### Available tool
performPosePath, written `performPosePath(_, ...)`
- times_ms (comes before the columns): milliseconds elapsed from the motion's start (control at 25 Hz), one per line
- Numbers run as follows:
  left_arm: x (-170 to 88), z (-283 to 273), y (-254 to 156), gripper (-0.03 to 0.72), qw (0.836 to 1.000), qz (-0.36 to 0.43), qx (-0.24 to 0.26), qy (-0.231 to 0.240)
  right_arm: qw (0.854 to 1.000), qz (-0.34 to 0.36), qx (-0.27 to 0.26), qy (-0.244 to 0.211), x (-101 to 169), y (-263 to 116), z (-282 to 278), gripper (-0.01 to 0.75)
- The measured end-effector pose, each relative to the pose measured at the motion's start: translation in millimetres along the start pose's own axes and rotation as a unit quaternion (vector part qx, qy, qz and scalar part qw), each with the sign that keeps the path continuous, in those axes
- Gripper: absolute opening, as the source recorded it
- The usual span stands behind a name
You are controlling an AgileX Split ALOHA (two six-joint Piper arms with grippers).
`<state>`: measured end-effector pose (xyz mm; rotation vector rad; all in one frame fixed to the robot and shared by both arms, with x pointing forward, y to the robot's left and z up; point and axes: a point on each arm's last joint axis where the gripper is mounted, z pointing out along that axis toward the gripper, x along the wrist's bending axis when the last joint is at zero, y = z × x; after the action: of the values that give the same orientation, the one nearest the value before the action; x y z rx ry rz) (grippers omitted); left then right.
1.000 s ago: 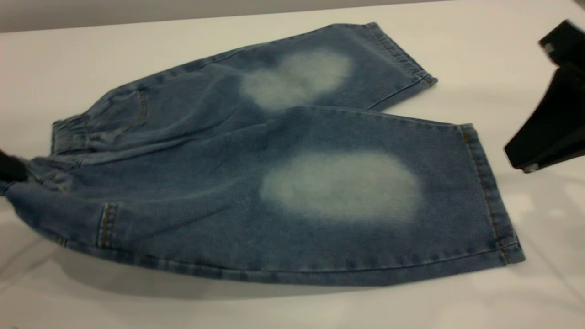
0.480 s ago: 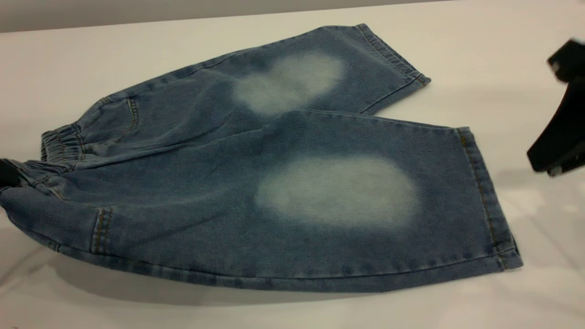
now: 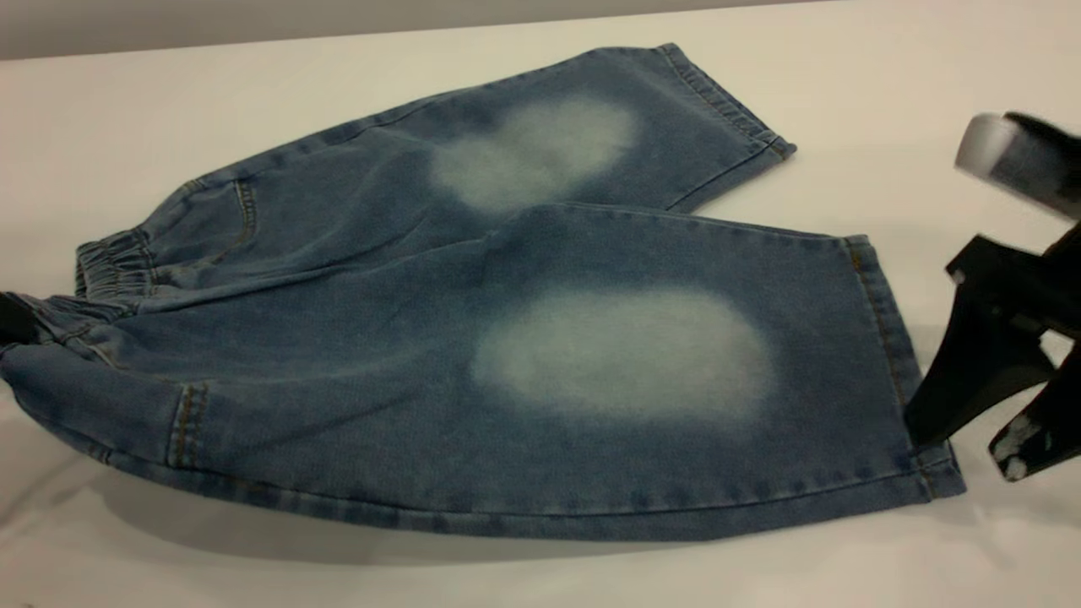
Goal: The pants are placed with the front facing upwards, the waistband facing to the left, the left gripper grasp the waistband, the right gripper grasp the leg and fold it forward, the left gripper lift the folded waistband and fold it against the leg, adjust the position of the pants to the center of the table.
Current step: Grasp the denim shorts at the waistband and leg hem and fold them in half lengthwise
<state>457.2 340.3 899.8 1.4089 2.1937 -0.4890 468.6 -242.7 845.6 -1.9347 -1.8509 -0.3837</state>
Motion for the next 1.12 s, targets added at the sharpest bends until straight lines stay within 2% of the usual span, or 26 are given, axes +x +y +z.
performPosePath(280,0,0,0,0.117,1.0,-0.001,-0.001,0.0,1.0,0.017,0.0,-0.023,-14,4,18,0.418)
performPosePath(480,0,0,0,0.117,1.0,-0.001,-0.001,0.0,1.0,0.016,-0.011,-0.019,-14,6,18,0.418)
performPosePath(880,-1,0,1,0.117,1.0,-0.005,-0.003,-0.005,1.0,0.019,0.009,0.017,-14,7,31,0.413)
performPosePath(1120,-1,0,1,0.117,1.0,-0.005,-0.003,-0.008,0.999,0.001,-0.014,0.046,-9,18,31,0.414)
